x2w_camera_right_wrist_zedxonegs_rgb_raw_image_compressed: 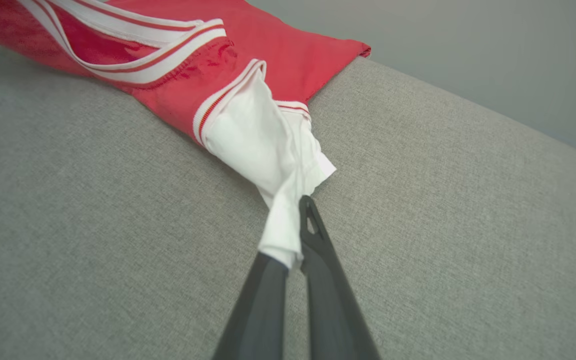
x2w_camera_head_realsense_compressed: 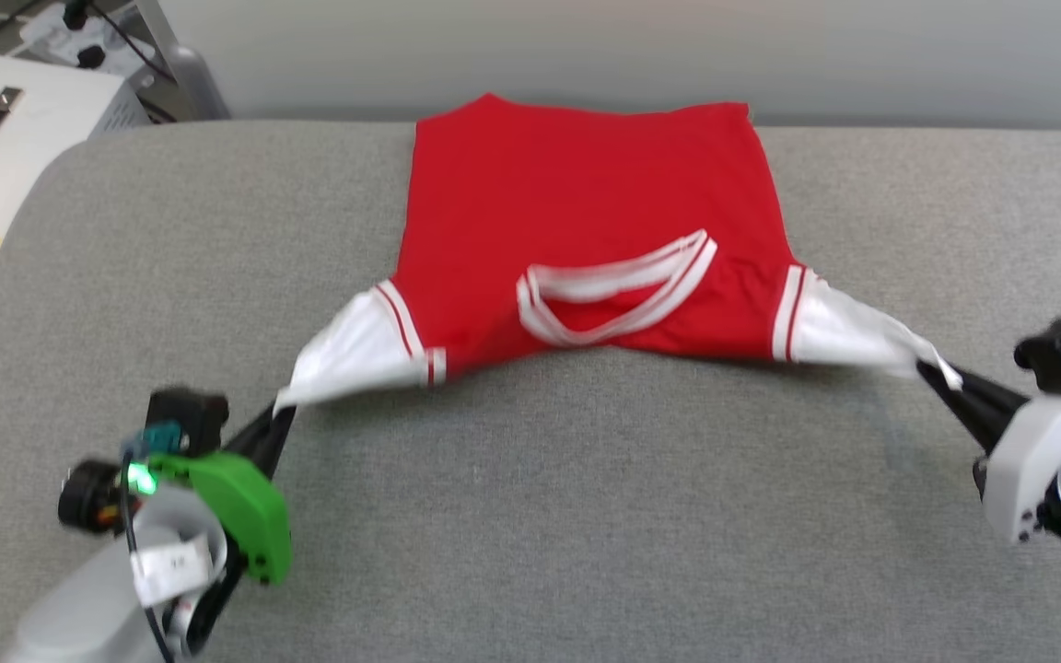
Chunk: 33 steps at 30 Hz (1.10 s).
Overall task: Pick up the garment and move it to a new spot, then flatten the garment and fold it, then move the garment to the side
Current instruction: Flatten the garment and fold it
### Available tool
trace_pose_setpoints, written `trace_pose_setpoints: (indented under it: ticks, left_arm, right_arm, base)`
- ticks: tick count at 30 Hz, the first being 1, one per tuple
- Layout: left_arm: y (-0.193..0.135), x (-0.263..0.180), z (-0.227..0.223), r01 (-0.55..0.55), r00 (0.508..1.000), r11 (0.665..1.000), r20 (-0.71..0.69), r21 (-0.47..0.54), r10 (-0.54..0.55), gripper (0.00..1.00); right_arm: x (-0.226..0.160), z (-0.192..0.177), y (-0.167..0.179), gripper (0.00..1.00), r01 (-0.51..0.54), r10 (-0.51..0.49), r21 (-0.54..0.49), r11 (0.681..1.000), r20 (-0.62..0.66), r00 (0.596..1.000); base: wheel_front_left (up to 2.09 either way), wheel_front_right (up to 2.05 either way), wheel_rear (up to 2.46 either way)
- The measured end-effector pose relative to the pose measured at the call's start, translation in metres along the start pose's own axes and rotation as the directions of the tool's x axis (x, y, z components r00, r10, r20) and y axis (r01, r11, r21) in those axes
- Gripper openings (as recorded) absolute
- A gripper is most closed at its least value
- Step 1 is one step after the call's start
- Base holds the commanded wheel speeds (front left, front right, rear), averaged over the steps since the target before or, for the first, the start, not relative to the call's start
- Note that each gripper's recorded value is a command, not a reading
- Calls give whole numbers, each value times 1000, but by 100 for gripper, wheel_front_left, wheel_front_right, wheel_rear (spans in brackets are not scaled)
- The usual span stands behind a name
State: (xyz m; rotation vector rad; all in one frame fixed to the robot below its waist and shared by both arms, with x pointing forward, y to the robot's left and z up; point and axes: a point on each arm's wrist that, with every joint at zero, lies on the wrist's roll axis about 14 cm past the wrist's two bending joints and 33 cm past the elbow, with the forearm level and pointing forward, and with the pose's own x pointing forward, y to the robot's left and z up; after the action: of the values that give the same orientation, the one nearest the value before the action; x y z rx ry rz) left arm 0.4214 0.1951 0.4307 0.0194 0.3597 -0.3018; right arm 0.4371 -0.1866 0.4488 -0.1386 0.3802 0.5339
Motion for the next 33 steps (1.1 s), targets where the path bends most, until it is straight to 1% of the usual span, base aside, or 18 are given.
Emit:
trace_pose_setpoints:
  ticks: [1, 5, 8, 11, 18, 21, 24, 25, 26, 27, 30, 33]
  left_arm:
    - [-2, -8, -7, -10, 1000, 1000, -10, -24, 10, 0]
    - [-7, -34, -33, -44, 998, 997, -52, -67, 41, 0]
    - [-11, -50, -47, -64, 995, 995, -77, -73, 59, 0]
    - [-14, -64, -59, -97, 991, 988, -98, -120, 86, 0]
    - [-24, -92, -86, -146, 981, 975, -152, -165, 121, 0]
    - [-25, -96, -89, -154, 979, 971, -158, -181, 125, 0]
    - [-24, -95, -87, -162, 979, 970, -152, -182, 135, 0]
    - [-24, -94, -85, -161, 980, 970, -144, -183, 136, 0]
    - [-24, -92, -82, -158, 982, 971, -135, -177, 135, 0]
    - [-24, -91, -80, -154, 983, 974, -125, -167, 134, 0]
    - [-24, -88, -75, -151, 985, 976, -108, -155, 135, 0]
    - [-26, -83, -63, -142, 989, 979, -68, -144, 134, 0]
  right_arm:
    - [-7, -7, 0, 0, 13, -13, 22, 1000, -7, 1000]
    - [-34, -33, 2, 0, 62, -58, 104, 993, -37, 998]
    - [-53, -49, -1, 0, 113, -107, 172, 979, -48, 993]
    - [-73, -70, 0, 0, 149, -135, 208, 967, -80, 988]
    - [-109, -119, 26, 0, 165, -118, 280, 946, -178, 977]
    - [-116, -133, 37, 0, 160, -89, 313, 936, -228, 970]
    - [-119, -139, 38, 0, 169, -81, 323, 931, -267, 960]
    - [-118, -140, 36, 20, 173, -80, 326, 929, -279, 957]
    - [-117, -141, 36, 72, 175, -76, 329, 928, -292, 953]
    - [-116, -141, 36, 100, 173, -70, 327, 929, -304, 950]
    - [-111, -136, 31, 100, 170, -65, 319, 932, -313, 948]
    - [-103, -115, 12, 100, 173, -93, 278, 945, -279, 956]
  base:
    - [0, 0, 0]
    - [0, 0, 0]
    - [0, 0, 0]
    - [0, 0, 0]
    - [0, 0, 0]
    - [0, 0, 0]
    - [0, 0, 0]
    - [0, 0, 0]
    - [0, 0, 0]
    - [0, 0, 0]
    - [0, 0, 0]
    - [0, 0, 0]
